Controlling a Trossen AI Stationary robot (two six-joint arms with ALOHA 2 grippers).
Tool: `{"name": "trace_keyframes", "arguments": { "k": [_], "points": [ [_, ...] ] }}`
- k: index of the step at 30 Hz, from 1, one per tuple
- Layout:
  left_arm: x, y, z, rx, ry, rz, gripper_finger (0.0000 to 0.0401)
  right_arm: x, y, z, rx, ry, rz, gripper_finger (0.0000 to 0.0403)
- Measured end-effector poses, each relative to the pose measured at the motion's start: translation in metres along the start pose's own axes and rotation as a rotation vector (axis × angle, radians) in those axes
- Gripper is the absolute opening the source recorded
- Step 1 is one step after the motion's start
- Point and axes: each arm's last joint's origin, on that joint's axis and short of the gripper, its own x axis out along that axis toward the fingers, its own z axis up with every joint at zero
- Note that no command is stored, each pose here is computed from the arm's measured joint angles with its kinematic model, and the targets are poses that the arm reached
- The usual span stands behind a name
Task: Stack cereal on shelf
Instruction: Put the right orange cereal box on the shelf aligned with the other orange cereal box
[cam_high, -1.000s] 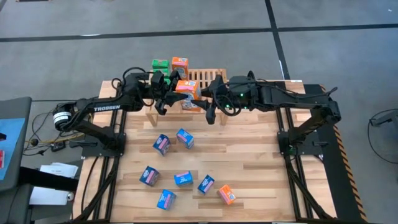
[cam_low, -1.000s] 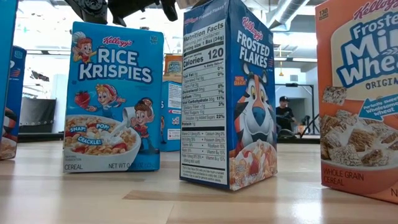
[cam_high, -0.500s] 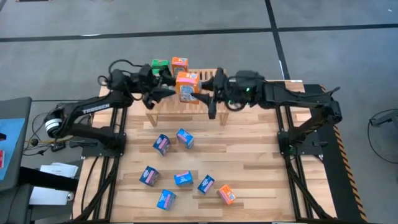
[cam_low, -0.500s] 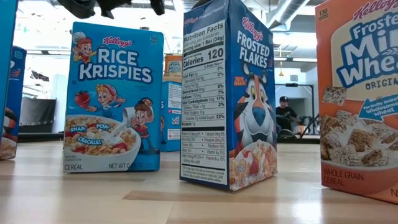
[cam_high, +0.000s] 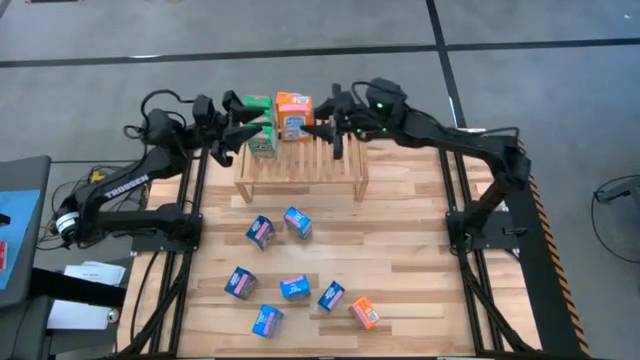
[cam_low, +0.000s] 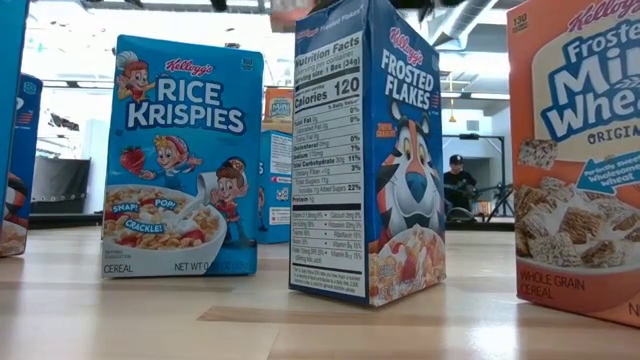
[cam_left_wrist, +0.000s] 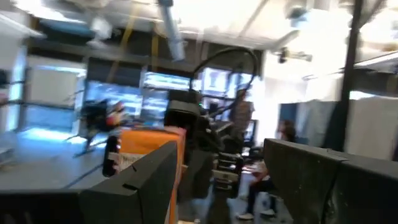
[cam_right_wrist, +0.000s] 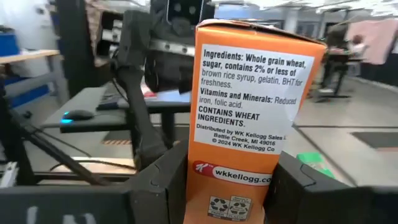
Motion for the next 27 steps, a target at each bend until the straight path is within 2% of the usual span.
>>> {"name": "trace_keyframes", "arguments": {
  "k": [6,12,19,27],
  "points": [
    [-0.005,0.003,0.004,0.048,-0.006,0.074,0.0229,0.009,-0.040,-0.036,-0.010,-0.010,0.085,0.0178],
    [-0.010,0.011,0.007,0.116,-0.010,0.126,0.0229,0.013,-0.067,-0.065,-0.021,-0.045,0.046,0.0178],
    [-0.015,0.019,0.011,0.143,-0.017,0.176,0.0229,0.027,-0.076,-0.105,-0.020,-0.067,0.068,0.0178],
    [-0.022,0.027,0.016,0.155,-0.024,0.221,0.0229,0.031,-0.082,-0.123,-0.038,-0.034,0.074,0.0178]
  ]
}}
